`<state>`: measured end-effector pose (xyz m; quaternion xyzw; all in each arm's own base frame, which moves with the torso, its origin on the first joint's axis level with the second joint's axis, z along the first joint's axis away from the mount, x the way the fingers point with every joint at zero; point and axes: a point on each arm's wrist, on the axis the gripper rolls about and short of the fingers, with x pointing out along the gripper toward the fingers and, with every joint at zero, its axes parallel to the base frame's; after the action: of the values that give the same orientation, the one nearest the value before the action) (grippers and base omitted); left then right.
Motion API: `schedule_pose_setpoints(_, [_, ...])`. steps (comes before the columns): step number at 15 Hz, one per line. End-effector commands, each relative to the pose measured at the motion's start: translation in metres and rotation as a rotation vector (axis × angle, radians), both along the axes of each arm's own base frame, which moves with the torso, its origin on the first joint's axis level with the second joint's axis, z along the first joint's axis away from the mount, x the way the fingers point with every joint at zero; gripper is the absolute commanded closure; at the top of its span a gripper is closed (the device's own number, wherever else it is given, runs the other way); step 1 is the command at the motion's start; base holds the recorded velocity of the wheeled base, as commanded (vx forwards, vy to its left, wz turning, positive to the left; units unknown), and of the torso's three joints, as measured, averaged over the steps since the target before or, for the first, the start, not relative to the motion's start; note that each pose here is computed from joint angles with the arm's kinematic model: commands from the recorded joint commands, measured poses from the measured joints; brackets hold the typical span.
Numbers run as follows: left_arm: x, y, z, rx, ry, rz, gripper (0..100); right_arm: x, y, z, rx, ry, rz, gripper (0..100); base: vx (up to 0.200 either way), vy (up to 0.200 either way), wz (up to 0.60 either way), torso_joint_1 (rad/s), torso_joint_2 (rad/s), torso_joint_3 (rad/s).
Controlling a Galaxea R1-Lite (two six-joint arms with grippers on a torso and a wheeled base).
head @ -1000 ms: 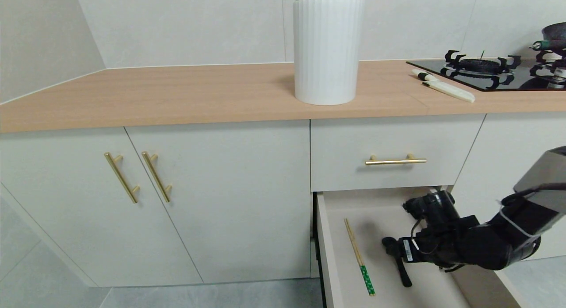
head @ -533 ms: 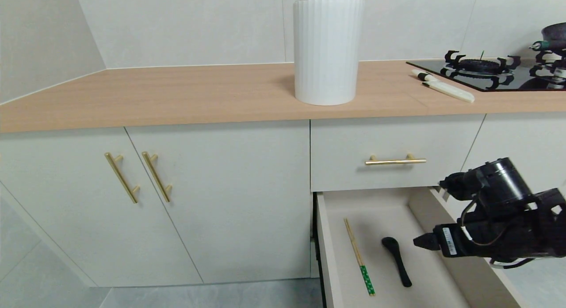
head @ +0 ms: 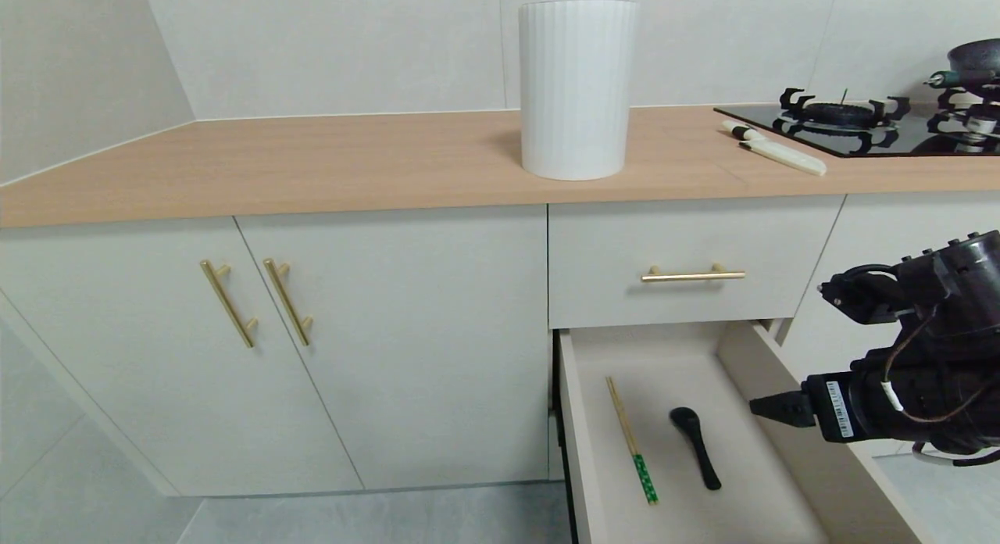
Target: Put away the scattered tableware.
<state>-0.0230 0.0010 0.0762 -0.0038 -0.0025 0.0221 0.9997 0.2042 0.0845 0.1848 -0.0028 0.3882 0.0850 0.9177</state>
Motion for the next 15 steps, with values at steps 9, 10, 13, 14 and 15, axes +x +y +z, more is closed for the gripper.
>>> schedule_pose_setpoints(9, [0.000,0.000,0.000,0.000,0.000,0.000,0,-0.011,0.019,-0.021,-0.088,0.178,0.103,0,-0.111,0.000,0.00,-0.002,0.00,0.002])
schedule_pose_setpoints(10, [0.000,0.000,0.000,0.000,0.000,0.000,0,-0.006,0.023,-0.030,-0.102,0.224,0.107,0,0.000,0.000,0.00,0.000,0.00,0.000])
schedule_pose_setpoints(13, [0.000,0.000,0.000,0.000,0.002,0.000,0,0.008,0.036,-0.063,-0.127,0.364,0.148,0,0.000,0.000,0.00,0.000,0.00,0.000])
schedule_pose_setpoints(14, [0.000,0.000,0.000,0.000,0.002,0.000,0,0.010,0.038,-0.069,-0.140,0.390,0.150,0,0.000,0.000,0.00,0.000,0.00,0.000])
schedule_pose_setpoints(15, [0.000,0.000,0.000,0.000,0.000,0.000,0,0.010,0.038,-0.069,-0.140,0.390,0.150,0,0.000,0.000,0.00,0.000,0.00,0.000])
